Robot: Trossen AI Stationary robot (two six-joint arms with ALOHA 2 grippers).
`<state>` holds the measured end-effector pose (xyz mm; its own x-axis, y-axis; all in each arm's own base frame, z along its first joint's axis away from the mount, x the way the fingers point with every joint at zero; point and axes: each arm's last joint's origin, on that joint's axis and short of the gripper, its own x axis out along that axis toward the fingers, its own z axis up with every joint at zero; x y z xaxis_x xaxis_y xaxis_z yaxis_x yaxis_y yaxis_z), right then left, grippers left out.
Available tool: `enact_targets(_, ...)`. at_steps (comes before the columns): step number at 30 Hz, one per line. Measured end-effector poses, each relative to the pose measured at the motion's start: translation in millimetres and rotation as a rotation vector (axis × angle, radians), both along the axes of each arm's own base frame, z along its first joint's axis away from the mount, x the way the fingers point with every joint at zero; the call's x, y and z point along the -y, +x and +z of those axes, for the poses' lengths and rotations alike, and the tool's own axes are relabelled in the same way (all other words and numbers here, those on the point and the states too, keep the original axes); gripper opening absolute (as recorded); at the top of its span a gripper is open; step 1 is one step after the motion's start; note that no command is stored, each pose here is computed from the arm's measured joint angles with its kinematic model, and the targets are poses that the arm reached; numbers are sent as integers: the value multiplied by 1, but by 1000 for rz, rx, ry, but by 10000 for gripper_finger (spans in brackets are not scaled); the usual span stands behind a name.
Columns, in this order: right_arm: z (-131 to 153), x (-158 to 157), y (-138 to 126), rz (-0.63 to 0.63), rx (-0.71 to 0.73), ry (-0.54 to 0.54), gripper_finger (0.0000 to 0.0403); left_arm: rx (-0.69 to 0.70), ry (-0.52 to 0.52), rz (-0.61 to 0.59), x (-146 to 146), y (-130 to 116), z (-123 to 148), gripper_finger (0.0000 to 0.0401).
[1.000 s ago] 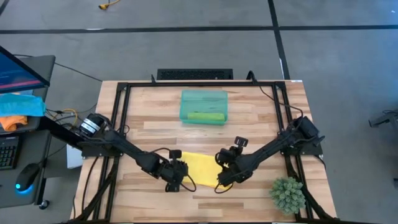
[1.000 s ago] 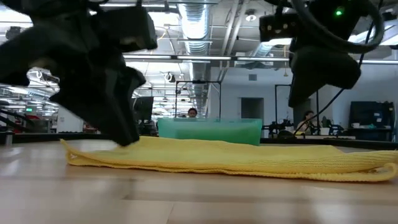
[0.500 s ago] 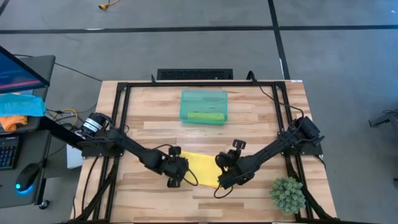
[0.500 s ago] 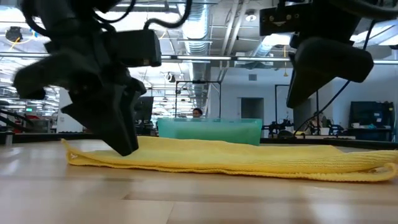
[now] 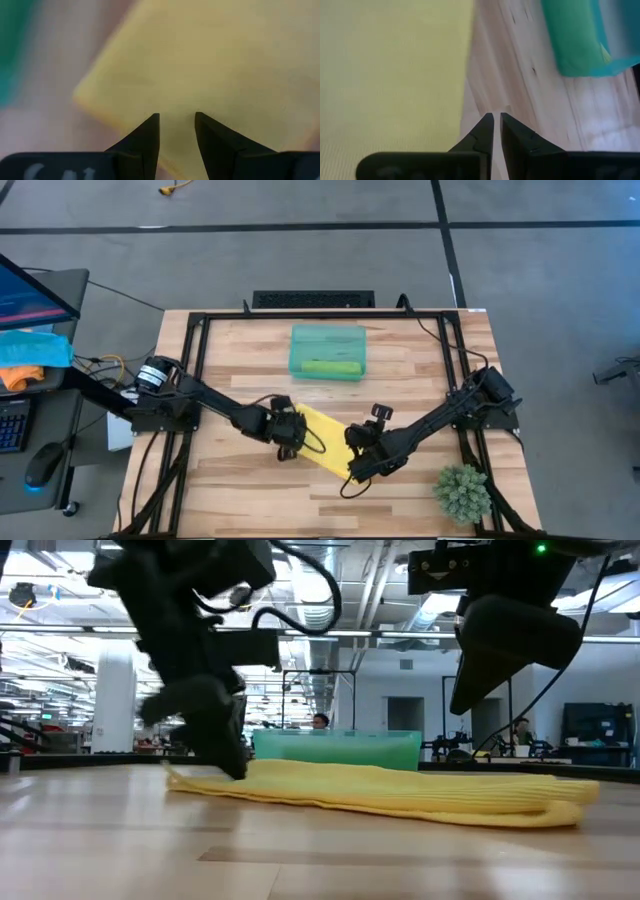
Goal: Roll microfiber towels into tight, uniform cylinder then place into a basket
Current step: Fold the yellow microfiber towel
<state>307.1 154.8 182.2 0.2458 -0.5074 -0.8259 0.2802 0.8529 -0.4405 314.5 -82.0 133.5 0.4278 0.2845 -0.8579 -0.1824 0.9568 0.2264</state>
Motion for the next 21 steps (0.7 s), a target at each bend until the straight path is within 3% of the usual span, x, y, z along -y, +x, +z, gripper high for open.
enact_targets(5,0,-1,2,0,19,11,53,10,141,125,-26,2,1,116)
enact_targets(9,0,-2,1,2,17,9,53,12,176,147,-29,2,1,116)
enact_targets(14,0,-6,-2,8,17,12,53,101,144,71,-8,7,4,116)
enact_targets(21,2,-13,-12,-26,4,26,53,316,-2,-113,32,18,17,116)
